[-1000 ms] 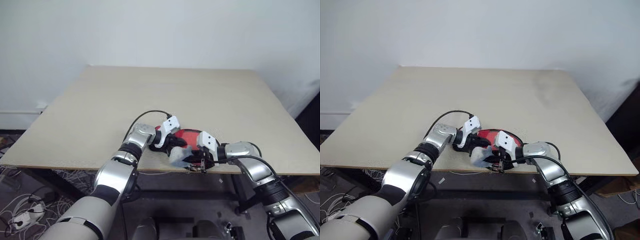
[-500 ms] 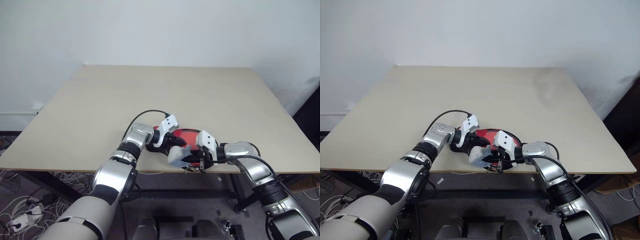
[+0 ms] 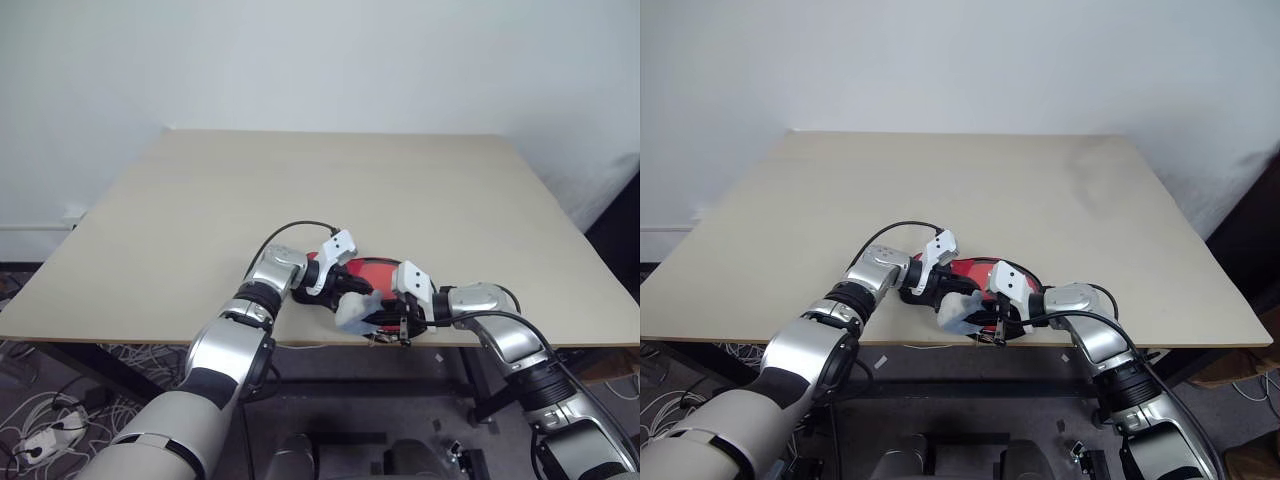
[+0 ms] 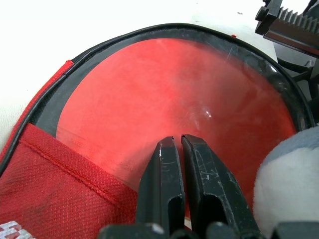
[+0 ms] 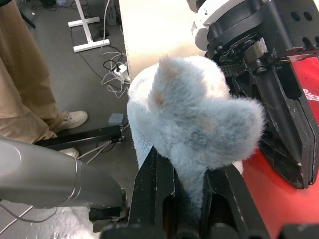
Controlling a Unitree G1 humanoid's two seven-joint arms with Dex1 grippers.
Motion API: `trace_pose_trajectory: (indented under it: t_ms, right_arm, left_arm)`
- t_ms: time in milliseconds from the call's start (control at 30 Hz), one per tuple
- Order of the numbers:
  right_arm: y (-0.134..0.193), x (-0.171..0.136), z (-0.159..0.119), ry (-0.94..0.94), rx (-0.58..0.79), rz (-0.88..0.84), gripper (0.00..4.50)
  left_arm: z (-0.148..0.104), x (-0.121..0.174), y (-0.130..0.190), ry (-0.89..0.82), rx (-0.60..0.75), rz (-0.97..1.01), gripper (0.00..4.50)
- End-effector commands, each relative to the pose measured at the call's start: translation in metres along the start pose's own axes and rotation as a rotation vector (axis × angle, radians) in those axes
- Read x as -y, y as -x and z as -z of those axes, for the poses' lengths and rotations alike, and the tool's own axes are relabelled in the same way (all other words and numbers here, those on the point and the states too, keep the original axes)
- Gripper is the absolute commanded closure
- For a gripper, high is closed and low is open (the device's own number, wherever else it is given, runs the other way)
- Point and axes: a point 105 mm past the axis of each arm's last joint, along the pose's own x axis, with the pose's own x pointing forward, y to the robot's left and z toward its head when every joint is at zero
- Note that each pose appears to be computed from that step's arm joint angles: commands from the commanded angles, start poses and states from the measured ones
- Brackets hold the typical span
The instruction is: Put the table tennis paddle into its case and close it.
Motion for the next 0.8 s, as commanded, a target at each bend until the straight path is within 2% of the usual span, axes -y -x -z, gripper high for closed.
trace_pose_trajectory:
  t_ms: [33, 433, 667, 800]
  right_arm:
    - [-0.007, -0.005, -0.006, 0.008, 0.021, -0.022, 4.40]
    - [-0.003, -0.006, -0.002, 0.001, 0.014, -0.020, 4.40]
    - [-0.003, -0.006, -0.002, 0.001, 0.014, -0.020, 4.40]
    - [0.004, -0.002, 0.003, -0.004, 0.001, -0.001, 4.40]
  left_arm:
    - [-0.010, -0.001, -0.001, -0.007, 0.018, -0.003, 4.35]
    - [-0.026, -0.005, 0.019, -0.043, 0.080, 0.017, 4.35]
    - [-0.026, -0.004, 0.020, -0.045, 0.083, 0.021, 4.35]
    - [-0.031, -0.009, 0.037, -0.066, 0.115, 0.006, 4.35]
